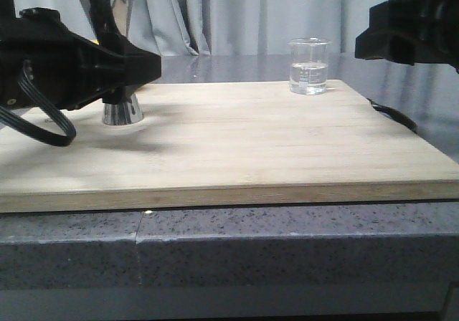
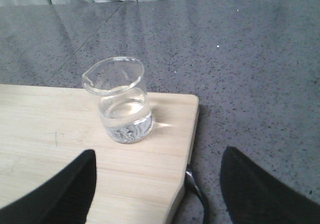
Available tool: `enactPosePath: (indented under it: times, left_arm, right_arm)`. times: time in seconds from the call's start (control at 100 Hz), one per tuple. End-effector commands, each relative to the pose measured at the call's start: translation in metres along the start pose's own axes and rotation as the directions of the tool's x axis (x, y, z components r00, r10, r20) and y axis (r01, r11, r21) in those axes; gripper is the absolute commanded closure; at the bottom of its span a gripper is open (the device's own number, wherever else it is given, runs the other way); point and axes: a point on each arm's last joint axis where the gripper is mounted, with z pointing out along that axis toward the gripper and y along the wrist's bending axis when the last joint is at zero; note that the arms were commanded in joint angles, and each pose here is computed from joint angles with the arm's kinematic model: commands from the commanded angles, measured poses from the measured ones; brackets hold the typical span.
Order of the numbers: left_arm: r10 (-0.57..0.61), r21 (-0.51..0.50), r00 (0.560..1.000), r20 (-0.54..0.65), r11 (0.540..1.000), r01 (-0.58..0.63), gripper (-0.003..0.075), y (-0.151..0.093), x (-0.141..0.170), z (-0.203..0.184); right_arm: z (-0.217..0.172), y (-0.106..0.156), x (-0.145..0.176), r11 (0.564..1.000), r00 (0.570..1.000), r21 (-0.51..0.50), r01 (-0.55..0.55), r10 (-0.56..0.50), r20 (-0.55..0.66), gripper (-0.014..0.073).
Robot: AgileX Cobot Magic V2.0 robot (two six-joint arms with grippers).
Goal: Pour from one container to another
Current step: 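Close the left gripper on the jigger and lift it slightly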
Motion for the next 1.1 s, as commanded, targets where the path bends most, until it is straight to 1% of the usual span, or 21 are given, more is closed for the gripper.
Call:
enactPosePath:
  times: [0.0,0.1,0.45,0.75,0.94,1.09]
  left_arm:
    - [-0.018,0.018,0.992,0.127,1.000,0.016,0.0351,-0.0045,-0.0210,0.0000]
    - [-0.018,0.018,0.992,0.127,1.000,0.016,0.0405,-0.0045,-0.0210,0.0000]
    - [-0.018,0.018,0.992,0.127,1.000,0.016,0.0549,-0.0045,-0.0210,0.0000]
    - [-0.018,0.018,0.992,0.127,1.000,0.016,0.0652,-0.0045,-0.0210,0.0000]
    - [-0.018,0.019,0.991,0.135,1.000,0.016,0.0734,-0.0046,-0.0217,-0.0001]
    - [-0.019,0.024,0.986,0.166,1.000,0.015,0.0739,-0.0049,-0.0246,-0.0006]
  right_arm:
    - [-0.0025,0.0036,-0.0191,1.000,0.992,-0.026,0.018,-0.014,0.128,0.0123]
    - [-0.0025,0.0036,-0.0192,0.999,0.992,-0.026,0.018,-0.014,0.129,0.0123]
    - [-0.0026,0.0038,-0.0198,0.999,0.991,-0.027,0.018,-0.014,0.136,0.0123]
    - [-0.0026,0.0038,-0.0198,0.999,0.991,-0.027,0.018,-0.014,0.136,0.0123]
    - [-0.0027,0.0044,-0.0201,0.999,0.990,-0.033,0.029,-0.024,0.139,0.0123]
    - [-0.0013,0.0080,-0.0216,0.995,0.982,-0.065,0.081,-0.068,0.177,0.0123]
